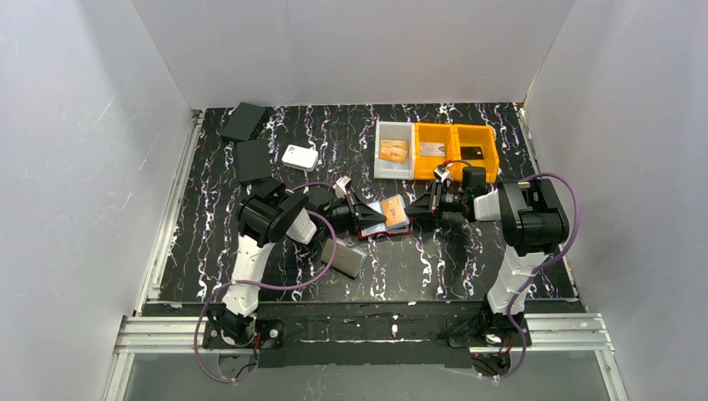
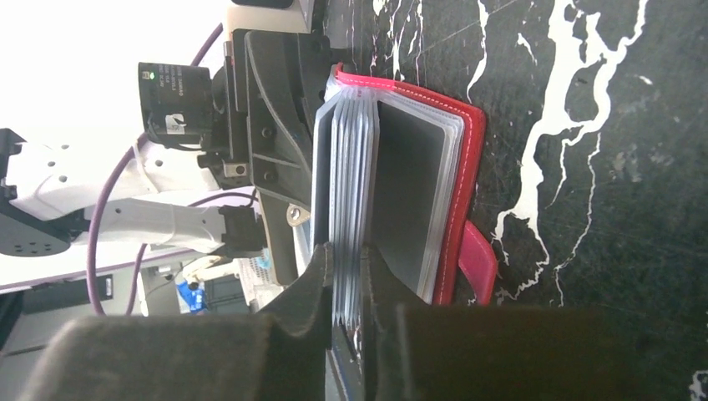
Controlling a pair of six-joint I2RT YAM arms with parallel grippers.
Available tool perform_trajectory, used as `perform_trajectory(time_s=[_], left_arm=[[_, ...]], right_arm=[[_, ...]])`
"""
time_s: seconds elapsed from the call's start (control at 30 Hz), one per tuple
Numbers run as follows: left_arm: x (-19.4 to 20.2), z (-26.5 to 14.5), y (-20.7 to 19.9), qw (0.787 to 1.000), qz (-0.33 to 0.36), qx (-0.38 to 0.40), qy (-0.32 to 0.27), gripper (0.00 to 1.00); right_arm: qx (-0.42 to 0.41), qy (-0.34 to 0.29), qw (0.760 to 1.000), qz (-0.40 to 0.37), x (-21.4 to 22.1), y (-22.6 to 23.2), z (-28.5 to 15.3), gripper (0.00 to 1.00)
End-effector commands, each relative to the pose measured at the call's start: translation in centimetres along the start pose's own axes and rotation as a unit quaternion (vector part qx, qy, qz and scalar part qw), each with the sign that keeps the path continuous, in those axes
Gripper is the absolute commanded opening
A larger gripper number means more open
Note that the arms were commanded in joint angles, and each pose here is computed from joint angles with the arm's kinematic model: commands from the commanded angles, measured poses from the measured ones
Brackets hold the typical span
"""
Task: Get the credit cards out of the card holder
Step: Remove the credit card from the card holder.
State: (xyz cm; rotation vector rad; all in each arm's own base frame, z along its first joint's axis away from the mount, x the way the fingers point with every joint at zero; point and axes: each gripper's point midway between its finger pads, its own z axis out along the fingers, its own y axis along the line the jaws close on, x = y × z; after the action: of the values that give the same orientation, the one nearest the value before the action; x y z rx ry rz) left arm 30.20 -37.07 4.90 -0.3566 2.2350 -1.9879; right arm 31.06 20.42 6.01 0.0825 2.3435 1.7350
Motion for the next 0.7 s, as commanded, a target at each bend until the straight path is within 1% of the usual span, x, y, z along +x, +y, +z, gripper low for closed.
perform_trajectory(time_s=[0.0, 0.03, 0.33, 0.47, 0.67], left_arm=[[0.5, 0.6, -2.2, 0.999, 0.032, 0.033, 0.01, 0.0], [0.5, 0.6, -2.2, 0.999, 0.031, 0.033, 0.01, 0.0], [-0.2, -0.1, -2.0, 0.999, 0.025, 0.029, 0.0, 0.0], [-0.5, -0.7, -1.8, 0.999, 0.023, 0.026, -0.005, 0.0], [-0.7, -1.0, -1.6, 1.0, 0.018, 0.023, -0.006, 0.0]], right_arm=[[-0.035, 0.042, 0.998, -0.019, 1.1, 1.7, 0.8, 0.04], [-0.033, 0.042, 0.998, -0.021, 1.1, 1.6, 0.8, 0.01], [0.008, 0.018, 0.999, -0.026, 0.2, -0.3, -0.3, 0.01], [0.02, -0.001, 1.0, -0.023, -0.5, -1.0, -1.1, 0.01], [0.03, -0.011, 0.999, -0.021, -0.7, -1.5, -1.5, 0.01]])
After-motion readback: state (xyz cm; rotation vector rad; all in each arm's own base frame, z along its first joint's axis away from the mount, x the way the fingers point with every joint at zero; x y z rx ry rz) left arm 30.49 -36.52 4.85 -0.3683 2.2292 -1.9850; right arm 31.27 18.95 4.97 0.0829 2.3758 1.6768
